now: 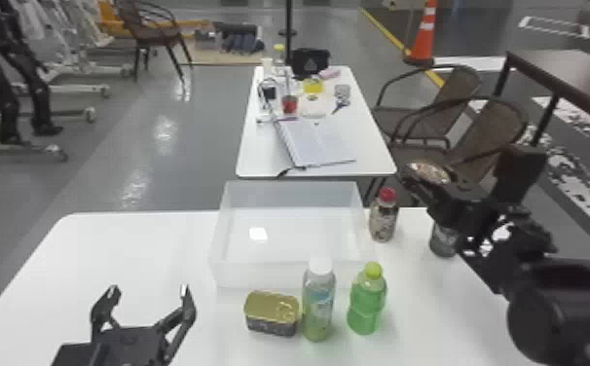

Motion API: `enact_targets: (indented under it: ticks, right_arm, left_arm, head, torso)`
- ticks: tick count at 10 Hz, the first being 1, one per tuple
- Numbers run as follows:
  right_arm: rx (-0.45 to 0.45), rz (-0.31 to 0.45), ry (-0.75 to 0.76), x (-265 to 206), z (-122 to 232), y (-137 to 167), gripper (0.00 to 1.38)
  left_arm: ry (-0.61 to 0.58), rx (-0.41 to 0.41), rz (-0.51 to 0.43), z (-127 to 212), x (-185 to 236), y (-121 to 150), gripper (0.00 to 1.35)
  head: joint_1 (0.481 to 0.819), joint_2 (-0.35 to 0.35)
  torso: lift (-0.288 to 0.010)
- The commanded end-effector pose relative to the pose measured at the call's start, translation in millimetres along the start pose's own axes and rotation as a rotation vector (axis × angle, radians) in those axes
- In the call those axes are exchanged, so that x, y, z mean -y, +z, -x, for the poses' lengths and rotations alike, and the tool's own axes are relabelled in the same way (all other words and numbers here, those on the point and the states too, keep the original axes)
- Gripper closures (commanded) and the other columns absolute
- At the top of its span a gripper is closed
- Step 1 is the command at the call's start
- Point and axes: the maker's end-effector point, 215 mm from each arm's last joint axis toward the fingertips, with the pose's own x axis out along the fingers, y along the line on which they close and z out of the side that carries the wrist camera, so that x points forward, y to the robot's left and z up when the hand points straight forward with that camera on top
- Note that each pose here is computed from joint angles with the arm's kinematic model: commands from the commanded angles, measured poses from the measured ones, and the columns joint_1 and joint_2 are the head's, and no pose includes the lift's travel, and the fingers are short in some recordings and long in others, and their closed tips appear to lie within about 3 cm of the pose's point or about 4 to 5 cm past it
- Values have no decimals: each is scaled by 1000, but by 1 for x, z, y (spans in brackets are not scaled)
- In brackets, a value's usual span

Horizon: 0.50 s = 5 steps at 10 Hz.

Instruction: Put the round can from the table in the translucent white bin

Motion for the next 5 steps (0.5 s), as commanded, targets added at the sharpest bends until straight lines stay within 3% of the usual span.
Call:
enact_targets:
  ticks: [1,3,5]
  right_arm:
    - [-63,-30,99,-35,-15,0,947]
    - [-153,-116,262,-92,-29,-13,947]
    - [-186,-160,353,-132,-46,5,947]
  left_arm:
    - [-1,-4,8,-1,3,-2,196]
    - [-4,-11,13,-2,5,-4,196]
    - [-8,-14,16,-3,8,-6,196]
  head:
    - [549,0]
    - [549,0]
    - [549,0]
  torso:
    - [-100]
    - [-100]
    - [-100]
